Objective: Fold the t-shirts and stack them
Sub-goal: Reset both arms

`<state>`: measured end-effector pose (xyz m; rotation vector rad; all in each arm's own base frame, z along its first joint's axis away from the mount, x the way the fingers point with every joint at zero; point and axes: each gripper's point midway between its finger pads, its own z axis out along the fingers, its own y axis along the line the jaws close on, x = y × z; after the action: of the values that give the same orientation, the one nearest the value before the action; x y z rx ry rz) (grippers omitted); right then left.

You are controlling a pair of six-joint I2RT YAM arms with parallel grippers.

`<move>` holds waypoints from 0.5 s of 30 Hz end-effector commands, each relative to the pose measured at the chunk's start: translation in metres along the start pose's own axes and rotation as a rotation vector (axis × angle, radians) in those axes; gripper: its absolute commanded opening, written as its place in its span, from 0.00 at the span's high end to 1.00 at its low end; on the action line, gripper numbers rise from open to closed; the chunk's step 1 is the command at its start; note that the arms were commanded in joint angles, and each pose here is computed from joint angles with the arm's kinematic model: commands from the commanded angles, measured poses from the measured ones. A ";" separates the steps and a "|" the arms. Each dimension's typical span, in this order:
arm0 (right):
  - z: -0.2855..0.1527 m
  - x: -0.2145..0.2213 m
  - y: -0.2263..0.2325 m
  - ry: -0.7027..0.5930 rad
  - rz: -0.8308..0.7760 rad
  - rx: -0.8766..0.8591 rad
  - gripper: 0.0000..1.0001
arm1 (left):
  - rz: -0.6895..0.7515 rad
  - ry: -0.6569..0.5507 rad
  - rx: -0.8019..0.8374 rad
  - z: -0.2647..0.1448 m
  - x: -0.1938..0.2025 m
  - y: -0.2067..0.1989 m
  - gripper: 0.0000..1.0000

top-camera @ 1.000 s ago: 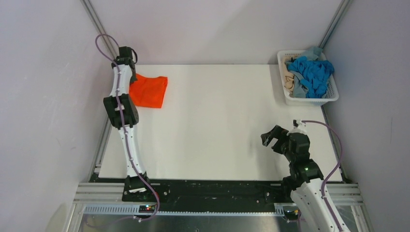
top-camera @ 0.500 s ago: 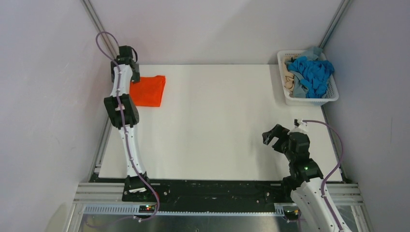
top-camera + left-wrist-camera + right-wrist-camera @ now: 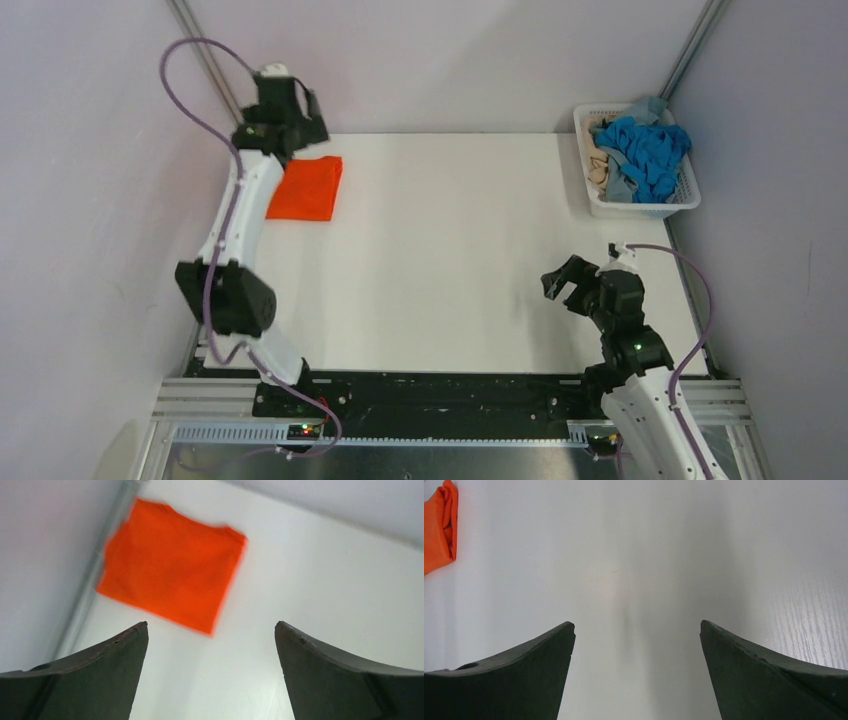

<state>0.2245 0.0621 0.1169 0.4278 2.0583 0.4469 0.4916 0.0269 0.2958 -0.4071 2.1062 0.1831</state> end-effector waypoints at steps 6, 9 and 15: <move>-0.009 -0.005 0.019 0.023 -0.037 -0.081 0.00 | -0.046 -0.030 0.260 -0.117 0.173 -0.048 0.00; -0.008 -0.003 0.012 0.026 -0.027 -0.042 0.00 | -0.112 -0.026 0.293 -0.130 0.233 -0.021 0.00; -0.008 0.003 0.018 0.038 -0.014 -0.083 0.00 | -0.179 -0.079 0.400 -0.148 0.264 -0.003 0.00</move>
<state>0.2169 0.0722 0.1135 0.3780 2.1067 0.4939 0.2387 -0.0662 0.1297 -0.2714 2.1116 -0.1700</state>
